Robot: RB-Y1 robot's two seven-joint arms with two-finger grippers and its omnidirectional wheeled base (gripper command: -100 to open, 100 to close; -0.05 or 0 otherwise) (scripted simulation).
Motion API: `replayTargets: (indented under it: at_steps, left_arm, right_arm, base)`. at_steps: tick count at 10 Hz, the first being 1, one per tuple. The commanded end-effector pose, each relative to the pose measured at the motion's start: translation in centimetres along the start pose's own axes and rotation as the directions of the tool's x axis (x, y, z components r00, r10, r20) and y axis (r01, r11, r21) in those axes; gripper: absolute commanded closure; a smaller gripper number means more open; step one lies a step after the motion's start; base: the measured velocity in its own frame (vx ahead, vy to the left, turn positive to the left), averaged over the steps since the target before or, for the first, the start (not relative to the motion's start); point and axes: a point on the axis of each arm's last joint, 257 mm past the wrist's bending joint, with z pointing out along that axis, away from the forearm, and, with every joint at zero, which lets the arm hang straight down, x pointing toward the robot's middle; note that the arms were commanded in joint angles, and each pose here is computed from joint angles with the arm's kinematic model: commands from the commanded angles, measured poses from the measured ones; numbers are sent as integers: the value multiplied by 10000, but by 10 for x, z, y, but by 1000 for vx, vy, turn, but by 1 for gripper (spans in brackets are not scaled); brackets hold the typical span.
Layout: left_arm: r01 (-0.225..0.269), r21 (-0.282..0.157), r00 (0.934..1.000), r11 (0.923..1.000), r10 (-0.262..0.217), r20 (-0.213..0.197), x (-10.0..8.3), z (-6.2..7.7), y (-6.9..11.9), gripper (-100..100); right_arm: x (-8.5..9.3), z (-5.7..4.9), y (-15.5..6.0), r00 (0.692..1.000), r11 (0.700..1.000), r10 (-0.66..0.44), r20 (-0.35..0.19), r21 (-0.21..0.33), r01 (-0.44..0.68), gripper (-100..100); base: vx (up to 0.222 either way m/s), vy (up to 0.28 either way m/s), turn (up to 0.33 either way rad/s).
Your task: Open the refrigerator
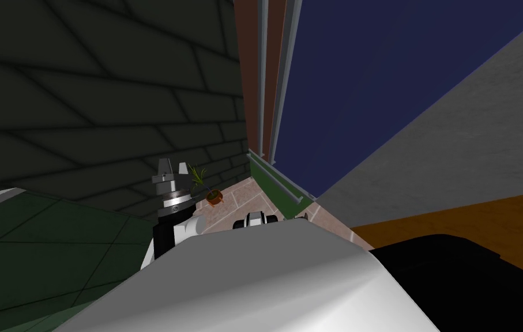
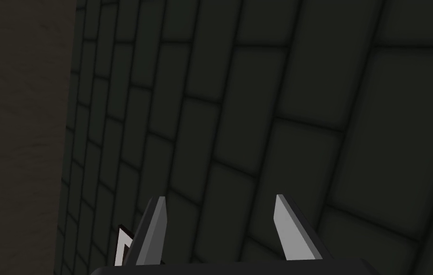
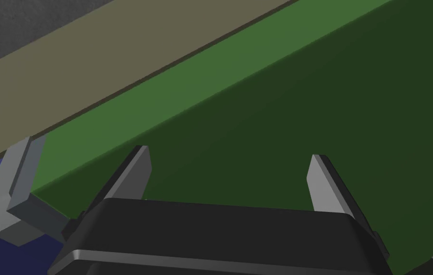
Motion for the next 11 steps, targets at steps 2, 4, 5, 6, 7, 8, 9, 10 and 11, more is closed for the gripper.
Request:
replayTargets:
  at_steps: [2,4,5,6,7,8,9,10,11]
  left_arm:
    - [0,0,10000,10000,0,0,0,0,0,0]
    - [0,0,10000,10000,0,0,0,0,0,0]
    - [0,0,10000,10000,0,0,0,0,0,0]
    - [0,0,10000,10000,0,0,0,0,0,0]
    - [0,0,10000,10000,0,0,0,0,0,0]
    - [0,0,10000,10000,0,0,0,0,0,0]
    - [0,0,10000,10000,0,0,0,0,0,0]
    - [0,0,10000,10000,0,0,0,0,0,0]
    - [0,0,10000,10000,0,0,0,0,0,0]
  right_arm:
    - [-20,-1,-11,9859,9876,-1411,895,816,1340,-100]
    - [-32,-3,-16,9699,9742,-2036,1338,1261,1872,-100]
    - [-30,-4,-16,9671,9713,-2160,1344,1304,1989,-100]
    - [-44,-5,-20,9493,9577,-2603,1761,1716,2308,-100]
    - [-41,-5,-20,9477,9558,-2685,1726,1703,2398,-100]
    - [-57,-7,-23,9277,9413,-3070,2125,2118,2630,-100]
    - [-53,-7,-23,9259,9391,-3151,2082,2094,2725,-100]
    - [-65,-10,-25,9030,9223,-3558,2408,2465,2977,-100]
    - [-80,-12,-27,8824,9096,-3815,2753,2816,3054,-100]
  base:
    - [-19,-38,61]
    - [-23,-41,61]
    - [-25,-35,37]
    - [-26,-35,63]
    - [-21,-27,44]
    - [-28,-28,54]
    - [-24,-23,35]
    - [-25,-21,63]
    - [-40,-37,75]
